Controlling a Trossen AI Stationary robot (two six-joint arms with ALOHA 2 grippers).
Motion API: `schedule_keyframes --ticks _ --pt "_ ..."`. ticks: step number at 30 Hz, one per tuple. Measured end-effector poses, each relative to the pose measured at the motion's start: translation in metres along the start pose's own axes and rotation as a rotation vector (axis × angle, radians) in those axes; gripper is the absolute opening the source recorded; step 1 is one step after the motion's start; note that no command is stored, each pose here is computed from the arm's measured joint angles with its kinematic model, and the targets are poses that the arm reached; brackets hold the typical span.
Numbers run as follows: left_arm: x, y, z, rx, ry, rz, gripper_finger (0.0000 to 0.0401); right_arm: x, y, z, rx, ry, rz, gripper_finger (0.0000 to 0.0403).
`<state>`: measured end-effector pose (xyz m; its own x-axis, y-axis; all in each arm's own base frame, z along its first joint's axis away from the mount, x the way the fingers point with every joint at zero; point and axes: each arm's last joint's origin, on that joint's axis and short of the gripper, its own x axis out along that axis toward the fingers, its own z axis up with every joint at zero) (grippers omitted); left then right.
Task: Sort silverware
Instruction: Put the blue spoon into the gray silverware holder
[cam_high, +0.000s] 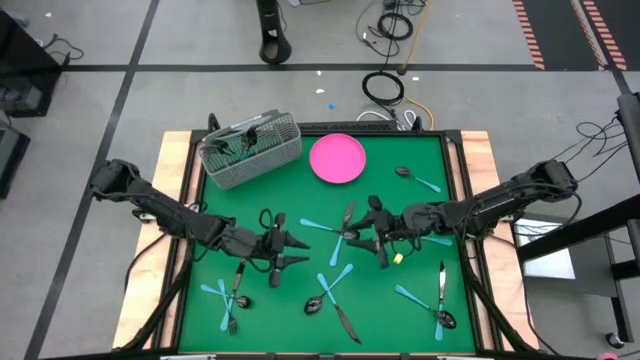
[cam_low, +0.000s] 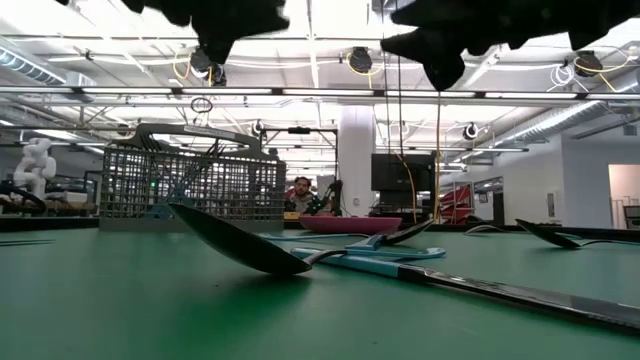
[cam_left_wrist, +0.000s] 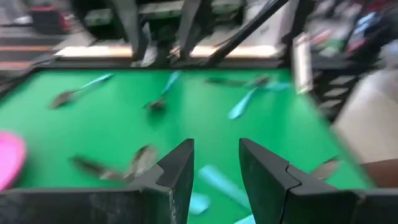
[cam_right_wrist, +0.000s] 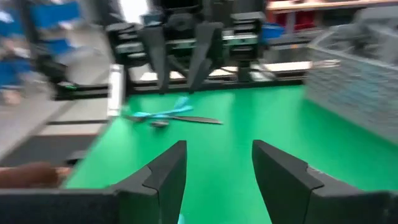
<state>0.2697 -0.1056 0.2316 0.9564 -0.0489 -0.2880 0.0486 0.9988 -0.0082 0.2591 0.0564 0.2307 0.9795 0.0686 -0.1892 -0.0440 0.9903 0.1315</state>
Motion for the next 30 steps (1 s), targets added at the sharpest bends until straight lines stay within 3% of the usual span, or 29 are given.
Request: schedule_keyframes --ticks 4,9,12,18,22,28,30 --pt "0.001 0.011 -0.008 0.043 0.076 0.147 0.013 0.0 -0.004 -0.002 -0.014 0.016 -0.138 0.0171" --pt "0.018 0.032 -0.025 -0.053 0.148 0.253 0.013 -0.001 -0.016 0.001 0.022 -0.044 -0.384 0.0171" --pt "0.032 0.047 -0.03 -0.099 0.161 0.289 0.013 -0.003 -0.023 0.004 0.081 -0.077 -0.446 0.0171" --pt "0.061 0.055 -0.048 -0.027 0.313 0.139 0.013 0.0 -0.024 -0.006 0.038 0.016 -0.424 0.0171" --pt "0.083 0.06 -0.043 0.047 0.344 0.123 0.013 0.008 -0.021 -0.021 0.007 0.1 -0.419 0.0171" --pt "0.102 0.077 -0.03 0.205 0.605 0.02 0.013 0.01 -0.02 -0.021 -0.036 0.105 -0.388 0.0171" --pt "0.106 0.083 -0.025 0.24 0.636 -0.032 0.013 0.006 -0.02 -0.017 -0.061 0.098 -0.384 0.0171"
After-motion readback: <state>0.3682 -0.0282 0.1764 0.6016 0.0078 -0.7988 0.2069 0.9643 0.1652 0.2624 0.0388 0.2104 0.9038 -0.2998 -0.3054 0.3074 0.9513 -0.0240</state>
